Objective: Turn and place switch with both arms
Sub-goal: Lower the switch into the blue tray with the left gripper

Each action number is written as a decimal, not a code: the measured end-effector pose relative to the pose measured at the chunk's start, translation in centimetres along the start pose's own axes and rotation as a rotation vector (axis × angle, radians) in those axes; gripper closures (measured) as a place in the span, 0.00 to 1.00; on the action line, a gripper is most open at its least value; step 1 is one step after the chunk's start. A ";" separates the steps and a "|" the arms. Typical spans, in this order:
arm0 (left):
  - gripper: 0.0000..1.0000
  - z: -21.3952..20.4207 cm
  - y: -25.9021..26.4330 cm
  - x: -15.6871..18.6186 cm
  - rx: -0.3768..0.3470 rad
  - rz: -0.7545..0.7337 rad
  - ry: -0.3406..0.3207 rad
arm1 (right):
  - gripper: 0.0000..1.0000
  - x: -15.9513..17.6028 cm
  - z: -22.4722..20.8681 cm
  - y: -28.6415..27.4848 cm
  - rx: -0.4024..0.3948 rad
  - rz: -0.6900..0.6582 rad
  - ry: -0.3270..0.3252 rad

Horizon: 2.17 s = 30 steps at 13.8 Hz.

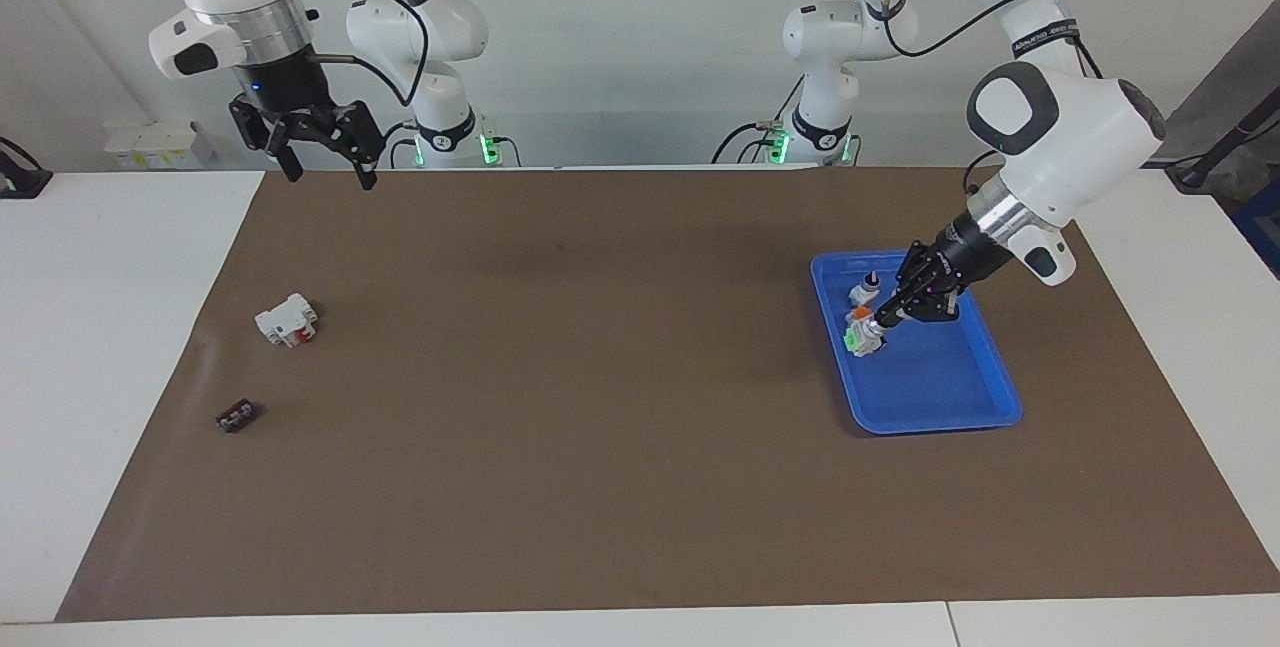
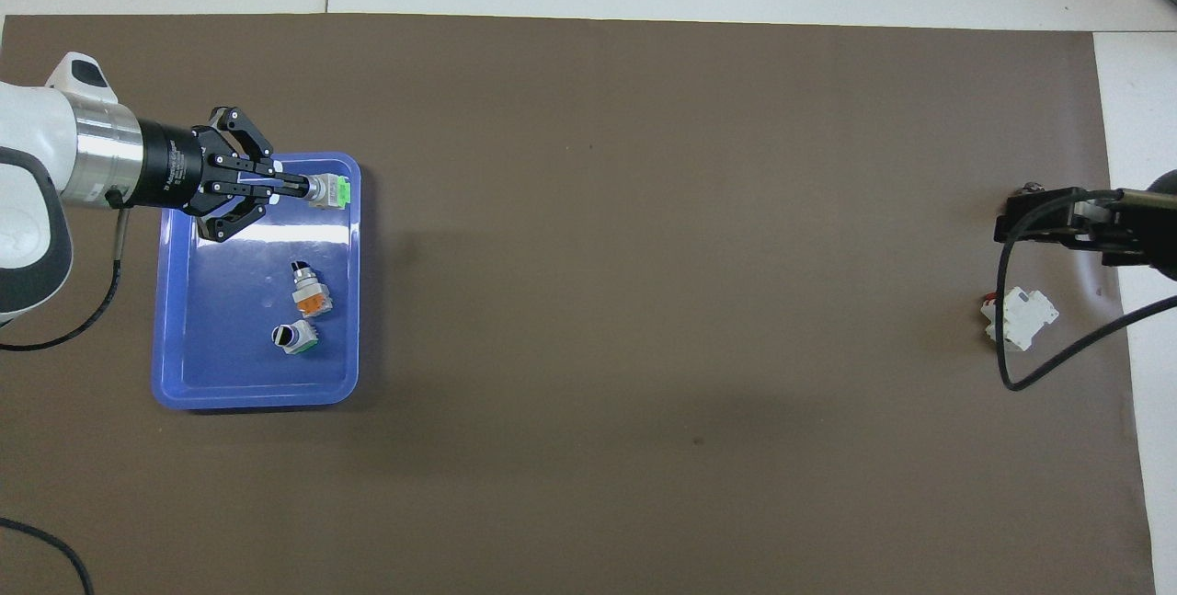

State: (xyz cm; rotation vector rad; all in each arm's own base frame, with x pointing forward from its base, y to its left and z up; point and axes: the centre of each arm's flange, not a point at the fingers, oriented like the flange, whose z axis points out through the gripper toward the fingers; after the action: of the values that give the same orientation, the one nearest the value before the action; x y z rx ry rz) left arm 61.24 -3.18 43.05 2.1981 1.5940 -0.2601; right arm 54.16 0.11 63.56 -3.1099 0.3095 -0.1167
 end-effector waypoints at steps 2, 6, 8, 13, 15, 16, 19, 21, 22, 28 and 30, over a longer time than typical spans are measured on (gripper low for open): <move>0.90 0.9 -1.6 2.2 0.038 0.087 -0.011 | 0.00 0.2 0.5 0.1 -0.006 0.002 -0.018; 0.90 0.8 -4.4 4.5 0.139 0.263 -0.109 | 0.00 -0.4 0.4 0.4 -0.018 0.005 -0.070; 0.90 0.9 -5.5 3.9 0.197 0.343 -0.186 | 0.00 -0.4 0.2 0.2 -0.025 -0.011 -0.064; 0.90 0.4 -6.3 4.6 0.235 0.437 -0.184 | 0.00 -0.5 0.1 -0.1 -0.035 -0.066 -0.067; 0.90 0.6 -6.5 5.7 0.250 0.464 -0.176 | 0.00 -0.6 0.1 -0.1 -0.035 -0.067 -0.068; 0.90 0.8 -6.6 6.4 0.253 0.474 -0.178 | 0.00 -0.6 0.1 -0.2 -0.035 -0.068 -0.068; 0.90 1.7 -7.5 7.8 0.303 0.578 -0.227 | 0.00 -0.6 0.1 -0.2 -0.035 -0.068 -0.067; 0.90 1.9 -8.3 7.9 0.338 0.645 -0.278 | 0.00 -0.6 0.0 -0.2 -0.035 -0.068 -0.065; 0.90 2.0 -8.6 7.8 0.354 0.673 -0.296 | 0.00 -0.7 -0.1 -0.2 -0.034 -0.068 -0.063; 0.89 2.6 -9.1 8.5 0.401 0.834 -0.313 | 0.00 -1.0 -1.0 -0.1 -0.032 -0.069 -0.048; 0.78 2.5 -9.0 8.5 0.396 0.869 -0.313 | 0.00 -1.1 -1.1 -0.1 -0.031 -0.069 -0.046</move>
State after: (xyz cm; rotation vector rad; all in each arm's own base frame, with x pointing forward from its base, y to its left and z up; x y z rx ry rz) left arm 55.83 5.43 35.59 2.7343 0.3557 -0.6387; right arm 53.04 0.44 64.62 -3.1494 0.2053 -0.0421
